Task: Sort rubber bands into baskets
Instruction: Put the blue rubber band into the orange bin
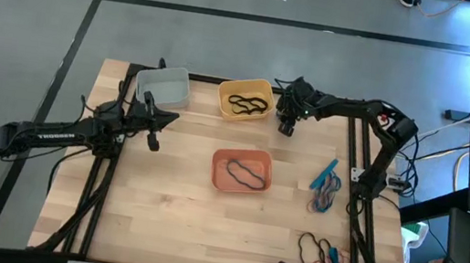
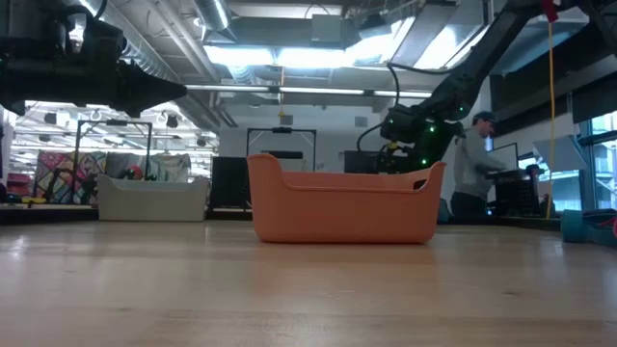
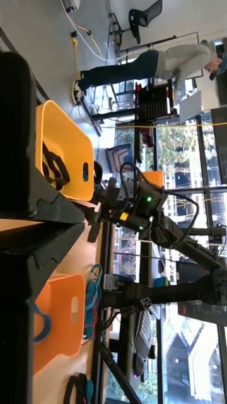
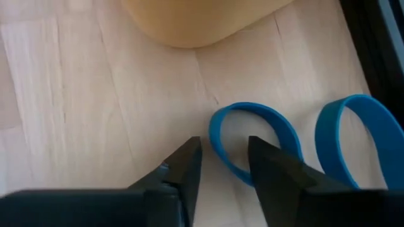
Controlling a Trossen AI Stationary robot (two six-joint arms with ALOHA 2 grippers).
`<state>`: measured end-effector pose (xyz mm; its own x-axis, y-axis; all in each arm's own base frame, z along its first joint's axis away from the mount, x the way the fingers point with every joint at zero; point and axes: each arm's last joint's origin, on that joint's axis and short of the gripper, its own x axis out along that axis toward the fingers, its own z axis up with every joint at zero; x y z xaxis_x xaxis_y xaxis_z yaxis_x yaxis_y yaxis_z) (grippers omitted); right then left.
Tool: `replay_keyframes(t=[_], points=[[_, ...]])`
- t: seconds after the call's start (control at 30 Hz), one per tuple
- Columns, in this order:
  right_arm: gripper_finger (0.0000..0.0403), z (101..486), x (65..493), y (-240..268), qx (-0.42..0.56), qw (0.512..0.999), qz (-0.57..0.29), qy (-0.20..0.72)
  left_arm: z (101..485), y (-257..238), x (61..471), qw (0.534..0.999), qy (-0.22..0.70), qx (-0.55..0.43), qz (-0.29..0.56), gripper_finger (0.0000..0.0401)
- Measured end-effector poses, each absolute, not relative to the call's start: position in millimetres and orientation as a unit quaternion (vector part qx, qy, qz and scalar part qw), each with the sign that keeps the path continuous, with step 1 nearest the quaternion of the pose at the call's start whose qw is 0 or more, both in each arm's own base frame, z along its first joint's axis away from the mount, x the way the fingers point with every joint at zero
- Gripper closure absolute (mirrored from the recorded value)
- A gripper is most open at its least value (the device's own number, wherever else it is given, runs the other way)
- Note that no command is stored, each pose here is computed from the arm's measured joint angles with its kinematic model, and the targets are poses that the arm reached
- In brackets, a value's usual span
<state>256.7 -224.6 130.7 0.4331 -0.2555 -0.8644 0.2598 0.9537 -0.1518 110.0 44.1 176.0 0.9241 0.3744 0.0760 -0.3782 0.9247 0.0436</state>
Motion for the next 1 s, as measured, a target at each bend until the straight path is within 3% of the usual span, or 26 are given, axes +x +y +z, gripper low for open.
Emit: replay_keyframes(t=[0.33,1.0], points=[[0.0395,135.1,257.9,-225.0,0.019,0.841,-0.153,0.519,176.0,44.1,110.0,0.981,-0.034,0.026,0.192,0.0396],[0.0396,211.8,258.7,-185.9,-0.008,0.878,-0.153,0.454,176.2,44.1,109.9,0.981,-0.035,0.024,0.192,0.0396]])
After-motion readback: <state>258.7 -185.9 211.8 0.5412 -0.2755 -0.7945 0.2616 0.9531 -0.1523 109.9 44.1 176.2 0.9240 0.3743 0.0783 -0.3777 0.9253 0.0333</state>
